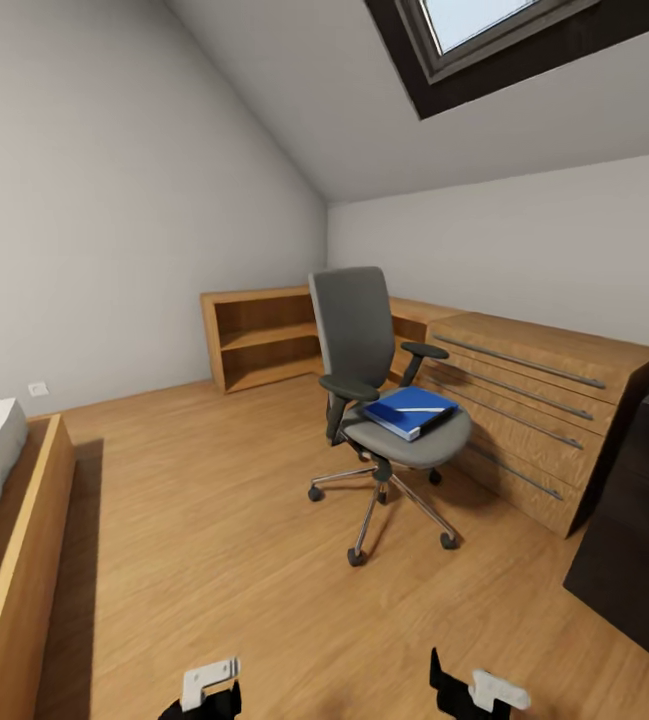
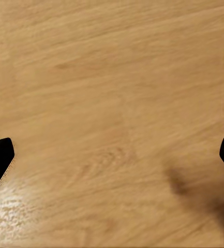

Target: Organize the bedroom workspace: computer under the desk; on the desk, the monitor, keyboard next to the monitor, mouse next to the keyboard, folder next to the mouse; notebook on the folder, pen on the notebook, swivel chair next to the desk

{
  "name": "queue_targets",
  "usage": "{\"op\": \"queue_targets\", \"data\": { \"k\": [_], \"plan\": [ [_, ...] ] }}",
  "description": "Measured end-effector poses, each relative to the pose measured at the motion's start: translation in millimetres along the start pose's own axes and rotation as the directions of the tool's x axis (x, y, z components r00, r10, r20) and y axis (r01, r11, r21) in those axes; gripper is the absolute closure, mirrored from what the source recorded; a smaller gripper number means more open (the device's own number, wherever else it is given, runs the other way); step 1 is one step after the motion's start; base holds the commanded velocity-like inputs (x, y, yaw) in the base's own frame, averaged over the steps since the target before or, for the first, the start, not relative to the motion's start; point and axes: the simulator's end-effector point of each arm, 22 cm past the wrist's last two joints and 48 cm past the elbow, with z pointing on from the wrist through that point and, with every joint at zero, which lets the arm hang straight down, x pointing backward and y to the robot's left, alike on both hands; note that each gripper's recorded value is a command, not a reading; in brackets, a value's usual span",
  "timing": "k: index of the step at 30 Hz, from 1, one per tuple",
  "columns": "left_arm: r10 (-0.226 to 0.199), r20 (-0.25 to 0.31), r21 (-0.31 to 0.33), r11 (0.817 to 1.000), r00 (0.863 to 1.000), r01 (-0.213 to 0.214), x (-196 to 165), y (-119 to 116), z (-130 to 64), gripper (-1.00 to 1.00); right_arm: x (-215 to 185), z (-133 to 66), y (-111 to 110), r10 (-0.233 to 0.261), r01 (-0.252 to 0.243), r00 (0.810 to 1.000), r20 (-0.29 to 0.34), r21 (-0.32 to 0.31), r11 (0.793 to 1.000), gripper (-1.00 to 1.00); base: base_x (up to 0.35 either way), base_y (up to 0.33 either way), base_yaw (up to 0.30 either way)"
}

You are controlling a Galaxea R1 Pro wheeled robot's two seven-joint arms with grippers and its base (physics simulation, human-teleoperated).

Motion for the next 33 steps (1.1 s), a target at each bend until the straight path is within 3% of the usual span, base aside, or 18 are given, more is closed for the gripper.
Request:
{"op": "queue_targets", "data": {
  "k": [4,10,11,15,23,33],
  "plan": [
    [-0.006,0.039,-0.018,1.000,0.999,0.006,8,9,-0.3,-1.00,-2,-5.1,7,0.004,-0.004,1.000,0.000,-0.006,1.000,-1.00,0.000,0.000,0.000],
    [-0.002,0.035,-0.029,1.000,0.999,0.003,7,12,-6.7,-1.00,-15,-7.5,8,0.005,-0.005,1.000,-0.001,-0.001,1.000,-1.00,0.000,0.000,-0.021],
    [0.044,-0.025,-0.018,0.999,0.999,-0.044,37,5,-9.5,-1.00,-21,-5.8,-3,0.000,0.000,1.000,0.005,0.015,1.000,-1.00,0.000,0.000,-0.154],
    [0.068,-0.033,-0.018,0.997,0.997,-0.069,35,4,-15.1,-1.00,-33,-6.3,-8,-0.008,0.007,1.000,0.008,0.022,1.000,-1.00,0.000,0.000,-0.213],
    [0.066,-0.038,-0.052,0.996,0.997,-0.068,21,10,-24.9,-1.00,-50,-9.7,-1,-0.007,0.007,1.000,0.006,0.019,1.000,-1.00,0.000,0.000,-0.286],
    [0.091,-0.119,-0.061,0.993,0.989,-0.098,40,15,-39.7,-1.00,-67,-14.3,7,-0.007,0.007,1.000,-0.004,0.016,1.000,-1.00,-0.109,0.000,-0.269]
  ]
}}
